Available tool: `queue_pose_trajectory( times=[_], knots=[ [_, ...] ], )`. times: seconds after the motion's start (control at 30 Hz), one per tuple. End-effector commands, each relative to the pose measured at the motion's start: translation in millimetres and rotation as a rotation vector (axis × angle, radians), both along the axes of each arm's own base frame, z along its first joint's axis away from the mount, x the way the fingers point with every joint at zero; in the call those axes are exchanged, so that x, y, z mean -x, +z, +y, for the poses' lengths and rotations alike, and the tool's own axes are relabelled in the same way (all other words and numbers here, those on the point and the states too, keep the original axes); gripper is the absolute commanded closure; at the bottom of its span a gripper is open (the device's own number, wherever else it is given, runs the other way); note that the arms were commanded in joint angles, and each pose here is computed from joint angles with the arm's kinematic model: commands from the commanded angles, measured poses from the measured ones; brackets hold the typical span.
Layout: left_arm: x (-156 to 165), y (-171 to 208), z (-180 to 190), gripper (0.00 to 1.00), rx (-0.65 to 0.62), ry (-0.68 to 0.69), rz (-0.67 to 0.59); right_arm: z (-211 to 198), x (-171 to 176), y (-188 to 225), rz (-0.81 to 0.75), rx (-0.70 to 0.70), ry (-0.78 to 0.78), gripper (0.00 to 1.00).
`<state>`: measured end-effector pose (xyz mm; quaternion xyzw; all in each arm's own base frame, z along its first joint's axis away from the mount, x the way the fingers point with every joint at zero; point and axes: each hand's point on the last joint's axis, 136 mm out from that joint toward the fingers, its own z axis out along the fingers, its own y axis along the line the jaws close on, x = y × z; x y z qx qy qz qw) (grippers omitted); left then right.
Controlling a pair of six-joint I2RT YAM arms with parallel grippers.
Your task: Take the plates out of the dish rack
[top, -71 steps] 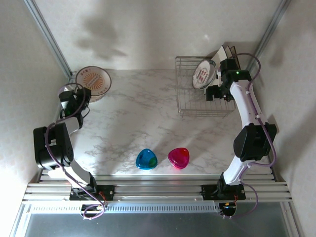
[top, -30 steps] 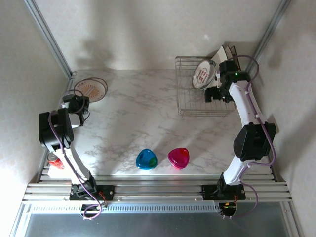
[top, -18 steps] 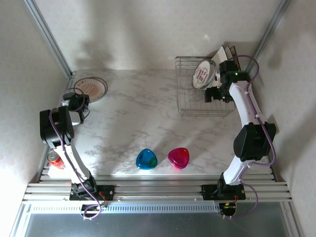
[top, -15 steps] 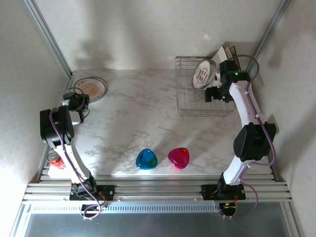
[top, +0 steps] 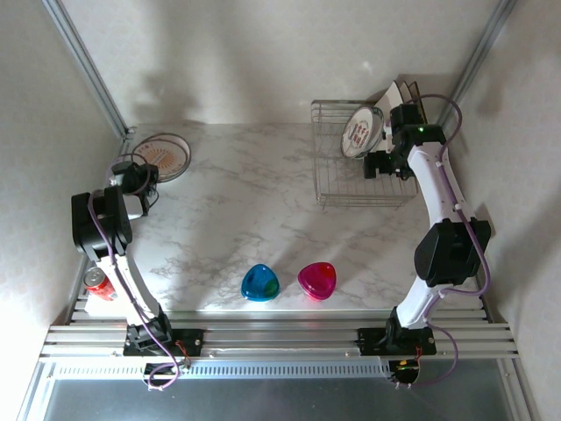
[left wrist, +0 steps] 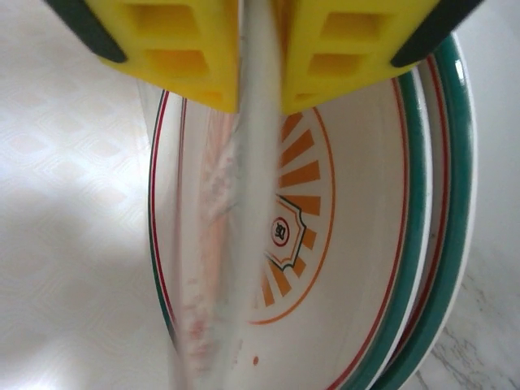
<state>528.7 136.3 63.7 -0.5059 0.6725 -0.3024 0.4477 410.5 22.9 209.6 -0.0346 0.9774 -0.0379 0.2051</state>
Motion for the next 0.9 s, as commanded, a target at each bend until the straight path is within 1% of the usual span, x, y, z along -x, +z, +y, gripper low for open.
queue_pose_trajectory(
  times=[0.0, 0.07, 0.23, 0.37, 0.6, 0.87],
  knots=[
    [-2, 17, 4, 0.73, -0.032, -0.011, -0.023, 6, -1, 1, 0.005, -0.007, 0.029, 0.01],
    [-2, 18, 4, 0.66, -0.038, -0.013, -0.018, 5, 0, 1, 0.006, -0.008, 0.028, 0.01],
    [1, 21, 3, 0.57, -0.050, -0.021, -0.008, 6, 1, 0, 0.004, -0.007, 0.031, 0.01],
    [8, 24, 3, 0.51, -0.083, -0.024, 0.014, 6, 1, 1, -0.002, -0.012, 0.032, 0.01],
    [21, 29, 6, 0.45, -0.164, -0.030, 0.068, 7, 2, 0, -0.005, -0.018, 0.035, 0.01],
    [25, 28, 5, 0.42, -0.207, -0.062, 0.111, 8, 4, 0, -0.014, -0.026, 0.040, 0.01]
  ],
)
